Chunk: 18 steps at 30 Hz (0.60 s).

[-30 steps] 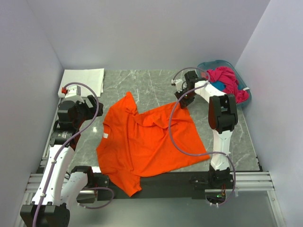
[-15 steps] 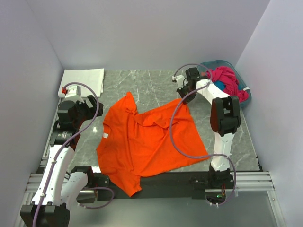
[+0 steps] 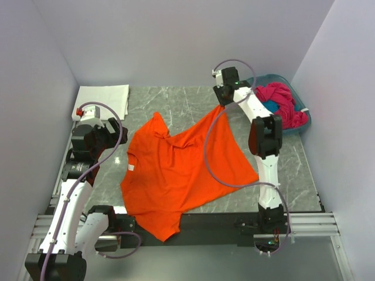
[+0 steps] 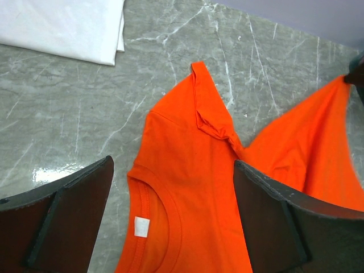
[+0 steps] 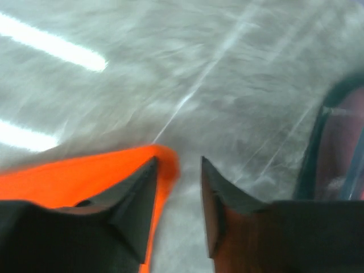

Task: Fold and stack the t-shirts
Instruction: Flatten the tshirt out

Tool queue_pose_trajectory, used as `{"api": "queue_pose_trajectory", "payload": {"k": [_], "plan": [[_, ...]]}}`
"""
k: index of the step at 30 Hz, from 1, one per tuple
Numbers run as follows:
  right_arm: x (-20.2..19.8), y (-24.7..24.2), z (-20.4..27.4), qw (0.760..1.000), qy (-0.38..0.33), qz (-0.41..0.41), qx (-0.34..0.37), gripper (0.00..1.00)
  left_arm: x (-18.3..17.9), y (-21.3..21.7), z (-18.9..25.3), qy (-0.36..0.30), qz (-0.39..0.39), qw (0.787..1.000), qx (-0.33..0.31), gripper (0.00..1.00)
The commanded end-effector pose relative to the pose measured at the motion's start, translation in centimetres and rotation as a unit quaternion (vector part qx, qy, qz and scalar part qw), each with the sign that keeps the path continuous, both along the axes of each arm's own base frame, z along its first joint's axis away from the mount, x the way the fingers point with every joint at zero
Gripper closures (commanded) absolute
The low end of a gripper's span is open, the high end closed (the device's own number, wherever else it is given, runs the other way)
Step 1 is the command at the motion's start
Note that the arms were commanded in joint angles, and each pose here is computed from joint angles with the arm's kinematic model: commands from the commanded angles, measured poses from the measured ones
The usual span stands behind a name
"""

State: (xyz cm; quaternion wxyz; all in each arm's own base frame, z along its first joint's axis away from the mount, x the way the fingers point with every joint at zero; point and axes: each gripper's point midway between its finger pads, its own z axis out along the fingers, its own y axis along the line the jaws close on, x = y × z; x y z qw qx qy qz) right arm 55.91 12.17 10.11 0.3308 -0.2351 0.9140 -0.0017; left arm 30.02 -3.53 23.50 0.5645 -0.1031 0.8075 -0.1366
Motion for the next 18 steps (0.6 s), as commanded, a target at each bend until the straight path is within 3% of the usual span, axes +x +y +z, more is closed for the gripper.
{"api": "queue_pose_trajectory", "payload": {"k": [1, 3, 7, 8, 10, 11, 12, 14, 15, 16, 18], "plan": [[3.1, -3.2, -0.5, 0.984, -0.057, -0.151, -0.081, 0.54, 0.3, -0.1, 0.3, -0.008, -0.004, 1.0, 0.001, 0.08], [3.5, -5.1, 0.9, 0.973, -0.084, -0.194, -0.09, 0.47, 0.4, -0.1, 0.3, -0.006, -0.004, 1.0, 0.001, 0.08], [2.9, -5.9, 3.4, 0.974, -0.109, -0.193, -0.05, 0.46, 0.4, -0.1, 0.1, -0.005, -0.003, 1.0, 0.002, 0.08], [1.6, -5.8, 2.3, 0.98, -0.088, -0.17, -0.058, 0.46, 0.4, -0.3, 0.0, -0.004, -0.008, 1.0, -0.001, 0.08], [-0.7, -3.0, 4.1, 0.995, -0.072, -0.074, -0.003, 0.45, 0.7, -0.5, -0.1, -0.003, -0.011, 1.0, -0.004, 0.07], [-3.2, -2.5, 2.2, 0.999, -0.038, -0.022, -0.007, 0.45, 0.7, -0.8, -0.4, 0.001, -0.017, 1.0, -0.01, 0.07], [-5.4, 0.4, 4.8, 0.996, -0.046, 0.056, 0.057, 0.45, 1.1, -1.1, -0.3, -0.003, -0.026, 1.0, -0.015, 0.06], [-9.9, 2.1, 3.4, 0.986, -0.015, 0.139, 0.089, 0.44, 1.9, -2.3, -1.4, 0.016, -0.056, 0.998, -0.032, 0.06], [-11.5, 2.8, 5.2, 0.98, -0.024, 0.163, 0.111, 0.44, 2.3, -2.6, -1.8, 0.03, -0.063, 0.997, -0.038, 0.07], [-13.4, 4.1, 5.3, 0.97, -0.005, 0.195, 0.148, 0.44, 3.1, -3.2, -4.1, 0.083, -0.069, 0.993, -0.055, 0.1], [-16.6, 4.6, 4.9, 0.961, 0.04, 0.209, 0.179, 0.44, 4.7, -4.8, -3.5, 0.107, -0.103, 0.985, -0.087, 0.19]]}}
